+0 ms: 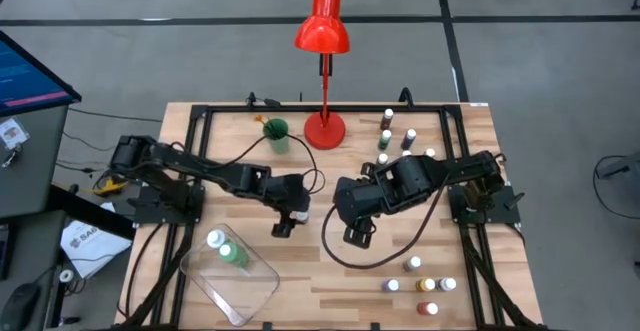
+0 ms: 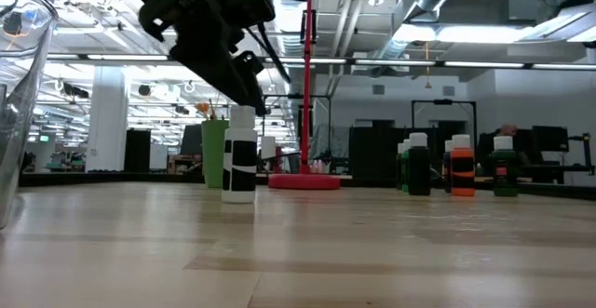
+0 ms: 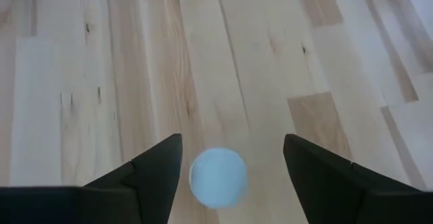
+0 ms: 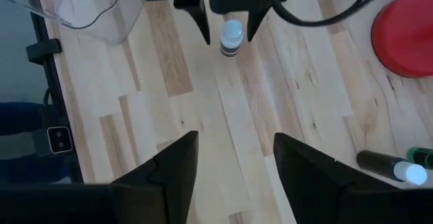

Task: Pick & Place Paint Supplies
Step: Put the white coloring bottle into the transparent bin

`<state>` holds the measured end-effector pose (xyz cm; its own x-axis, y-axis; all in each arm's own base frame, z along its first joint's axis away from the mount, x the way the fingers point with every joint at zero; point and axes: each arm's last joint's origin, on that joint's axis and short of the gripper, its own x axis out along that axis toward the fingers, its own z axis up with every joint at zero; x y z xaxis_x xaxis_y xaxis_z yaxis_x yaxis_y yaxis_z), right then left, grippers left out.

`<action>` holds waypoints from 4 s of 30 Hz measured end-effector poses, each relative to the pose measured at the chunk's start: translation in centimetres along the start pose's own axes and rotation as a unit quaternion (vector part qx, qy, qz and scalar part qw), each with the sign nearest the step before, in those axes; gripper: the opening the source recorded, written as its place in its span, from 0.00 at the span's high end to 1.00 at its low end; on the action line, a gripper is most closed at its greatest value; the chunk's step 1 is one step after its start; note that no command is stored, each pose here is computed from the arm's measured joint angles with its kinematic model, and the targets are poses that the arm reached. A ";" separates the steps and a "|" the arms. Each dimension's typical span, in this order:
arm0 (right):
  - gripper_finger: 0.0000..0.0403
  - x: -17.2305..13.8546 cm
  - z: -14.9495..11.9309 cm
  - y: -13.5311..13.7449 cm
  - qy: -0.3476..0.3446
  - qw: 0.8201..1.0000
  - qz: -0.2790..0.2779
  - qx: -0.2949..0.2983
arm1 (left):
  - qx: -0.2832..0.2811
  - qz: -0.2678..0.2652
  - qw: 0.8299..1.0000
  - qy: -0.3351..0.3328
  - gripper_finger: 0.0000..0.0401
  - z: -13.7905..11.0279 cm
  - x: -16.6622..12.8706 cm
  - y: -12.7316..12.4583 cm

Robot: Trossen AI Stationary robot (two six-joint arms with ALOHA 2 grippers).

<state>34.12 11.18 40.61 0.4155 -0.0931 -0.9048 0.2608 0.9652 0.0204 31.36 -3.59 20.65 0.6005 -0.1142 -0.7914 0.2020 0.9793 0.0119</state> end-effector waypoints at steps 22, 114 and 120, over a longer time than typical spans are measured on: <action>0.56 0.0 0.0 0.1 0.001 1.000 0.000 -0.005 | -0.003 0.001 1.000 0.024 0.64 -0.5 0.6 0.1; 0.63 0.2 0.5 -0.7 -0.017 0.998 -0.019 0.059 | 0.028 -0.015 0.997 0.068 0.74 -12.3 -16.0 -19.3; 0.64 0.2 0.5 -0.7 -0.017 0.998 -0.019 0.059 | 0.017 -0.001 0.998 0.067 0.73 -13.5 -14.8 -18.8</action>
<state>34.50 10.36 40.66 0.4319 -0.1385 -0.8912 0.3769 0.9254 0.0388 8.22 -18.04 23.93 0.4914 -0.0903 -0.8662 0.2306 0.9726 0.0294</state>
